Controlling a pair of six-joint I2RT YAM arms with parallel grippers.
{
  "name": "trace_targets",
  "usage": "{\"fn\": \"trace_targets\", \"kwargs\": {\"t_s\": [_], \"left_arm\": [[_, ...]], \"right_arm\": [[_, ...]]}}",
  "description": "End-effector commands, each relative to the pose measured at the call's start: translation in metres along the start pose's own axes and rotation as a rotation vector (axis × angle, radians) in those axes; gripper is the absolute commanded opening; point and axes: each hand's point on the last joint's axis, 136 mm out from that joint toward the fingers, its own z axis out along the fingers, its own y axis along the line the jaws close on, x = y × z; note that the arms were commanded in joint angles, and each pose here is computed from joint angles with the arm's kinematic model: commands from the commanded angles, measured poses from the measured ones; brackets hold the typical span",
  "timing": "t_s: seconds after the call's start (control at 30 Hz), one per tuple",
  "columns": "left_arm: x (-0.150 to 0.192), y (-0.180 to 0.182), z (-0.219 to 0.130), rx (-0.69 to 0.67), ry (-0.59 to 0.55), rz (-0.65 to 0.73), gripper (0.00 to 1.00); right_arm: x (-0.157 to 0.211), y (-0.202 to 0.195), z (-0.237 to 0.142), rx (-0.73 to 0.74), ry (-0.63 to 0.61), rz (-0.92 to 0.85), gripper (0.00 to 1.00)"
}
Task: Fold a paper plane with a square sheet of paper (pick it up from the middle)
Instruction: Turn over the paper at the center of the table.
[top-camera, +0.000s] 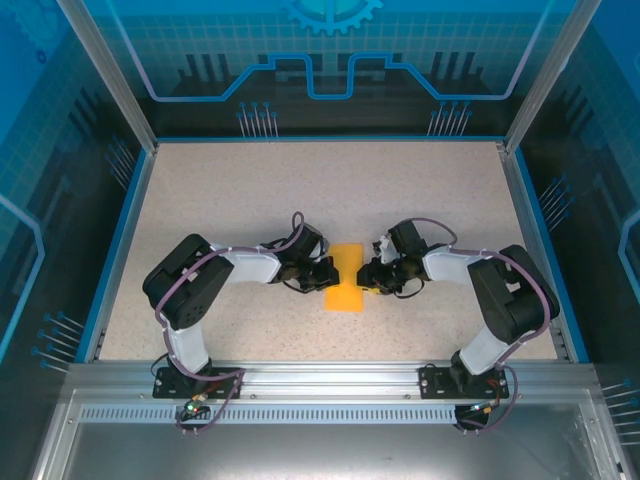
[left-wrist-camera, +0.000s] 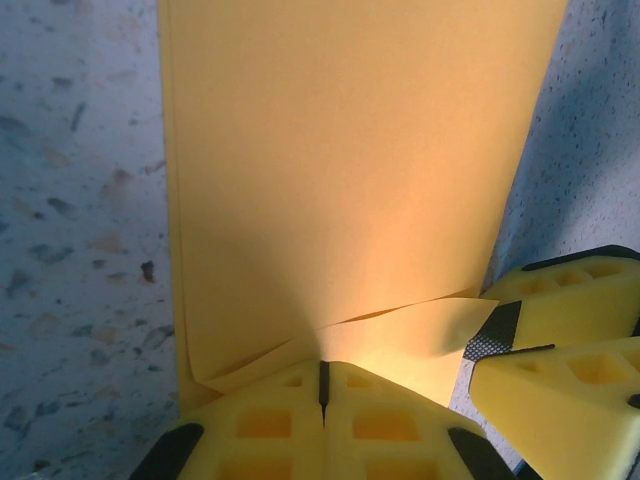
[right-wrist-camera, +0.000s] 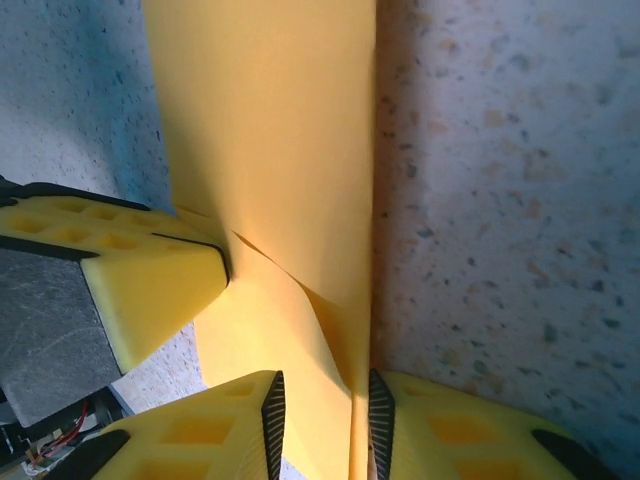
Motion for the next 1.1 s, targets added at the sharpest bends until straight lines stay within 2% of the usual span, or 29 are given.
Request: {"fn": "trace_targets", "kwargs": {"t_s": [0.0, 0.17, 0.3, 0.57, 0.73, 0.83, 0.97, 1.07], "left_arm": [[0.000, 0.010, 0.004, -0.047, 0.009, -0.003, 0.00], [0.000, 0.010, 0.003, -0.046, 0.007, -0.003, 0.00], [0.000, 0.007, 0.002, -0.038, 0.000, -0.001, 0.00], [-0.005, -0.009, -0.004, 0.023, -0.019, -0.001, 0.00], [-0.010, -0.020, -0.015, 0.048, -0.058, 0.010, 0.03], [-0.013, -0.025, -0.027, 0.054, -0.100, 0.024, 0.04], [-0.020, -0.031, -0.052, 0.038, -0.190, 0.054, 0.06], [-0.028, -0.031, -0.075, -0.004, -0.277, 0.077, 0.07]], "right_arm": [[0.000, 0.007, 0.003, -0.038, 0.005, 0.003, 0.30], [0.002, 0.003, 0.003, -0.028, 0.001, 0.008, 0.30], [0.003, 0.010, 0.005, -0.081, 0.012, -0.005, 0.30], [0.004, 0.013, 0.007, -0.114, 0.014, -0.035, 0.21], [0.002, 0.013, 0.005, -0.116, 0.004, -0.036, 0.11], [0.000, 0.019, -0.002, -0.115, -0.009, -0.049, 0.08], [-0.003, 0.025, -0.023, -0.048, -0.043, -0.084, 0.07], [-0.007, 0.020, -0.048, 0.096, -0.086, -0.120, 0.06]]}}
